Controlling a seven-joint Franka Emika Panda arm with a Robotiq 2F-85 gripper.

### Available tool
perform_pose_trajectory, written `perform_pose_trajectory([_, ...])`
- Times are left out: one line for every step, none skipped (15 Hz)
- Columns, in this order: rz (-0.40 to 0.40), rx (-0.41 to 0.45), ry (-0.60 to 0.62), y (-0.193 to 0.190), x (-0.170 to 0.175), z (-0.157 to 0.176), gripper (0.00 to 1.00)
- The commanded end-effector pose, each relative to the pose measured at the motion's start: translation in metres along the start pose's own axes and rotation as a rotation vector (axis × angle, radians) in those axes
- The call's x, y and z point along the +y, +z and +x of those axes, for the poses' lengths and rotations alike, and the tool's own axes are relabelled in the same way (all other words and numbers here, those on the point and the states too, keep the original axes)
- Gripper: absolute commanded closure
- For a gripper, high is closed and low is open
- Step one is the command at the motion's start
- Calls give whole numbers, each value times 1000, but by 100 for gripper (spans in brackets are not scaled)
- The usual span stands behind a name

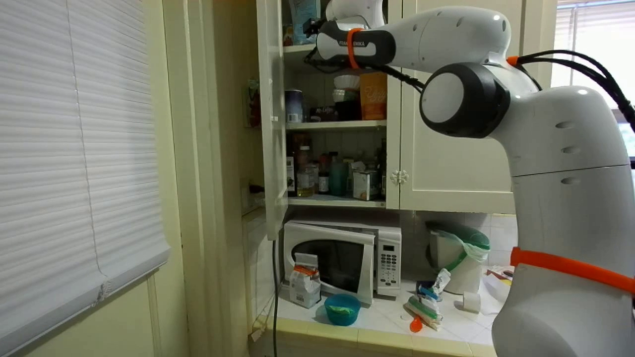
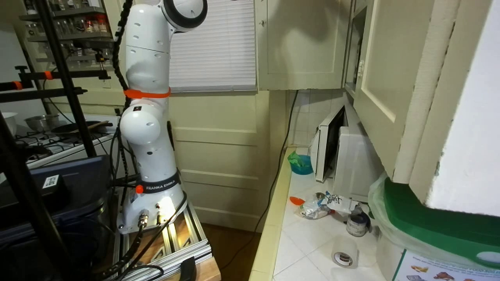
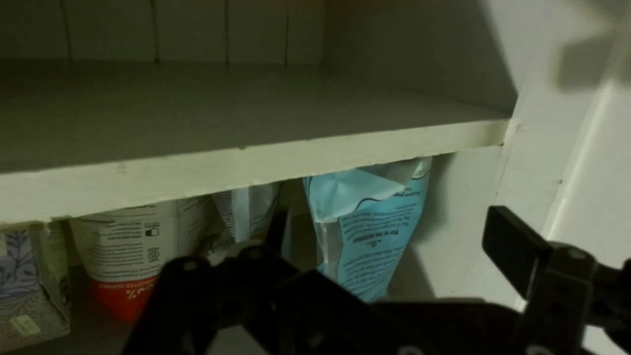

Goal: Move the cupcake liners to the bottom shelf

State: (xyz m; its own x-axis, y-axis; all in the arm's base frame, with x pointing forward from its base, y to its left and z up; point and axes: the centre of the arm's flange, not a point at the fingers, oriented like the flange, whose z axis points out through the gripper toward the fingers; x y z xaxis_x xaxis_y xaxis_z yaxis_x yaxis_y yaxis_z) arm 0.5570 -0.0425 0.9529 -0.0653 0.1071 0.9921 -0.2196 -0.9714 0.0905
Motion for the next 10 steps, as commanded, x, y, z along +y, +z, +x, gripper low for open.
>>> perform_pose_trajectory([41, -79, 9, -26, 1, -13, 0])
perform_pose_trajectory([39, -86, 18, -28, -1, -18, 0])
perform_pose_trajectory([51, -103, 16, -30, -1, -23, 0])
perform_pose_trajectory([57, -116, 17, -32, 0, -27, 0])
perform_pose_trajectory([60, -131, 21, -32, 1, -32, 0])
perform_pose_trajectory([58, -145, 23, -32, 3, -37, 0])
perform_pose_trajectory([57, -157, 26, -31, 5, -42, 0])
perform_pose_trajectory([48, -171, 26, -29, 6, -47, 0])
perform_pose_trajectory([44, -185, 25, -27, 8, -53, 0])
perform_pose_trajectory([35, -206, 20, -24, 9, -58, 0])
